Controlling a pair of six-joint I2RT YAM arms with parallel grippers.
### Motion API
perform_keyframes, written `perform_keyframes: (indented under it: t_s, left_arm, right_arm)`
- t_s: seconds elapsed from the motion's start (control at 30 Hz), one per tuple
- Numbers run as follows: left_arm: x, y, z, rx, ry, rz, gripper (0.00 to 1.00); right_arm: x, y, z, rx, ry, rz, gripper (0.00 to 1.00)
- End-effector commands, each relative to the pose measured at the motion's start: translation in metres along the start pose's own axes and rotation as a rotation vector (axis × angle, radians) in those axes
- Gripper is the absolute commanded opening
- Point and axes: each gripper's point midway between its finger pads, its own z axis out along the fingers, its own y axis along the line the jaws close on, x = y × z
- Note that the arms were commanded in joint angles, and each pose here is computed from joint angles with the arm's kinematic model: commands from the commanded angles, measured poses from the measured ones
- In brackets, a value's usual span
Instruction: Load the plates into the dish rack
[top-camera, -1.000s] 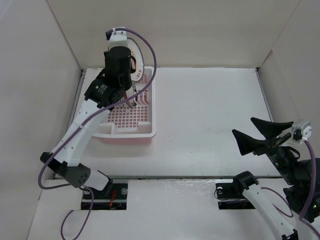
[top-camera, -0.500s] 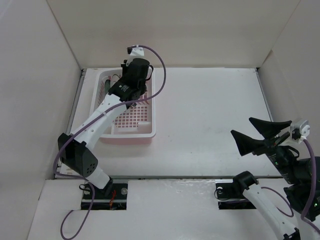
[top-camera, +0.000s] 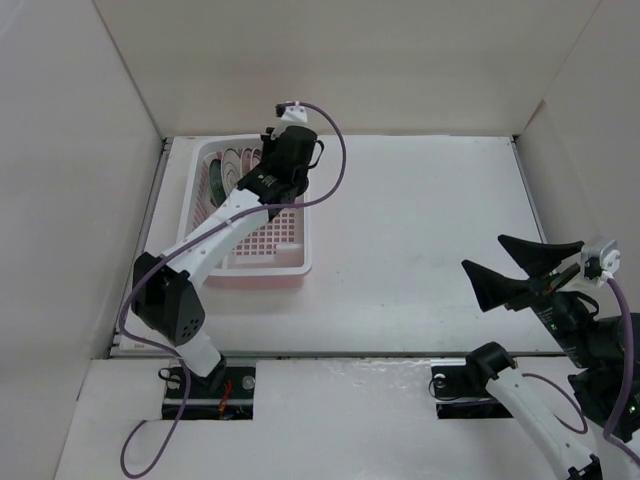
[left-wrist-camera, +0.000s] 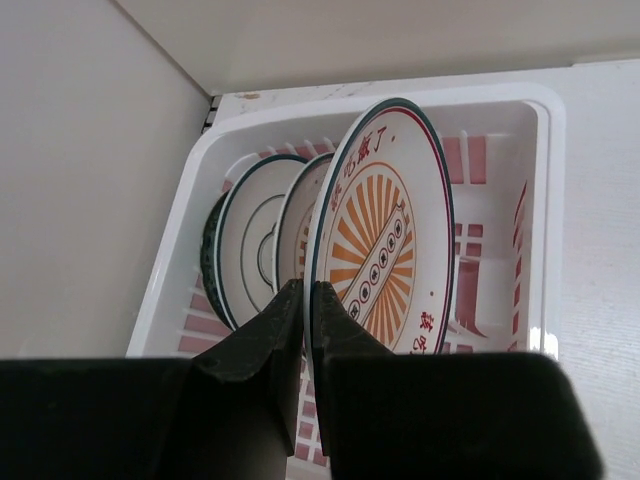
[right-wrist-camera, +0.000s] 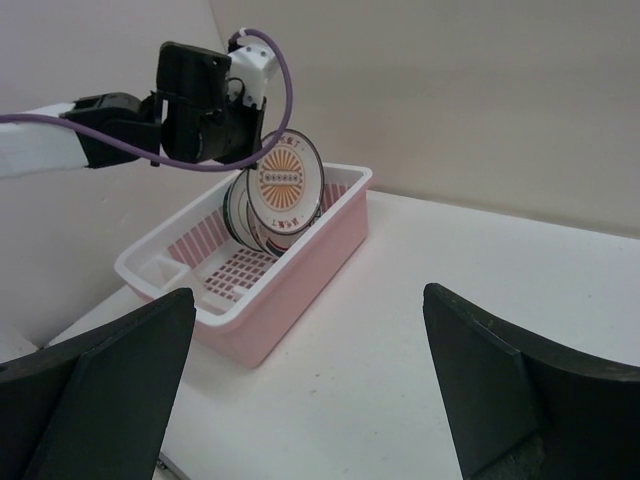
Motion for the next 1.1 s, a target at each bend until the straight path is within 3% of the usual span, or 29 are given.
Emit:
perform_keyframes:
  t_s: [0.0,1.07]
  left_arm:
    - [-0.007,0.002,0.001,-0.053,-0.032,-0.016,0.00]
    - [0.015,-0.029,0.022,-0.101,0.010,0.054,0.00]
  right_arm:
    - [-0.013,0.001,-0.001,0.005,-0.030,-0.006,1.00]
    - [-0.012,0.004,-0.001,-0.017,-0.025,-0.013,1.00]
